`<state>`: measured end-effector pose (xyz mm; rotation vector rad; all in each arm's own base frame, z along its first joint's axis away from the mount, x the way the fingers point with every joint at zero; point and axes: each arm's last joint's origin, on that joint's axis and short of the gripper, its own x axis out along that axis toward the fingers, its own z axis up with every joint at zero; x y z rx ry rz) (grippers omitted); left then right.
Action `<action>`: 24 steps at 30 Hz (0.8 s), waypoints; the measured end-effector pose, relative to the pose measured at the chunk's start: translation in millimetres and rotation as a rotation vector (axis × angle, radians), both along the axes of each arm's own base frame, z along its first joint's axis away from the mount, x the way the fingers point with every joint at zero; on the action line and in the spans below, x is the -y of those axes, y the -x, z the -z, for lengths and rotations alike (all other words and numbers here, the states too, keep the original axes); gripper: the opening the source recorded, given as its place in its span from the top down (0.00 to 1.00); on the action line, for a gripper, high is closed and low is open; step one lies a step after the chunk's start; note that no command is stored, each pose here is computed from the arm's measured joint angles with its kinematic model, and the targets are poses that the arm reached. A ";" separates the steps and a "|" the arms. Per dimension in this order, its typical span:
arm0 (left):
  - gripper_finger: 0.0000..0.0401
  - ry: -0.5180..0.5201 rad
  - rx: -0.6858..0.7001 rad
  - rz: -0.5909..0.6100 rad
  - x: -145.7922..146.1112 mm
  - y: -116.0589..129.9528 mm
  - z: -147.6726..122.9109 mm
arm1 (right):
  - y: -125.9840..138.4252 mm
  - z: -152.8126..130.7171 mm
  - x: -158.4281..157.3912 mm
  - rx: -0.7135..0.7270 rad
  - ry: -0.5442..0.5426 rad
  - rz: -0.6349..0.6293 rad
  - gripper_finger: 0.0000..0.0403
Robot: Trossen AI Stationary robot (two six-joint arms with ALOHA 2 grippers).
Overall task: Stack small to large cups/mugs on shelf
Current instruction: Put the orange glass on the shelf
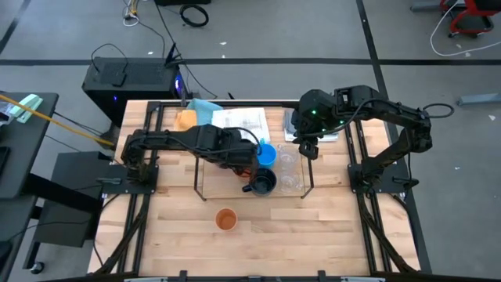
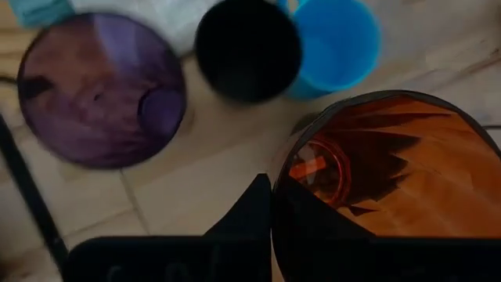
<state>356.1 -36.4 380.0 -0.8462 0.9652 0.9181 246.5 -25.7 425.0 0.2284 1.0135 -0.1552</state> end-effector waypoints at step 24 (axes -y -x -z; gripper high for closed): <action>0.97 -0.007 -0.084 -0.183 8.6 43.8 38.7 | 1.5 0.9 -0.1 -0.018 0.017 -0.031 0.71</action>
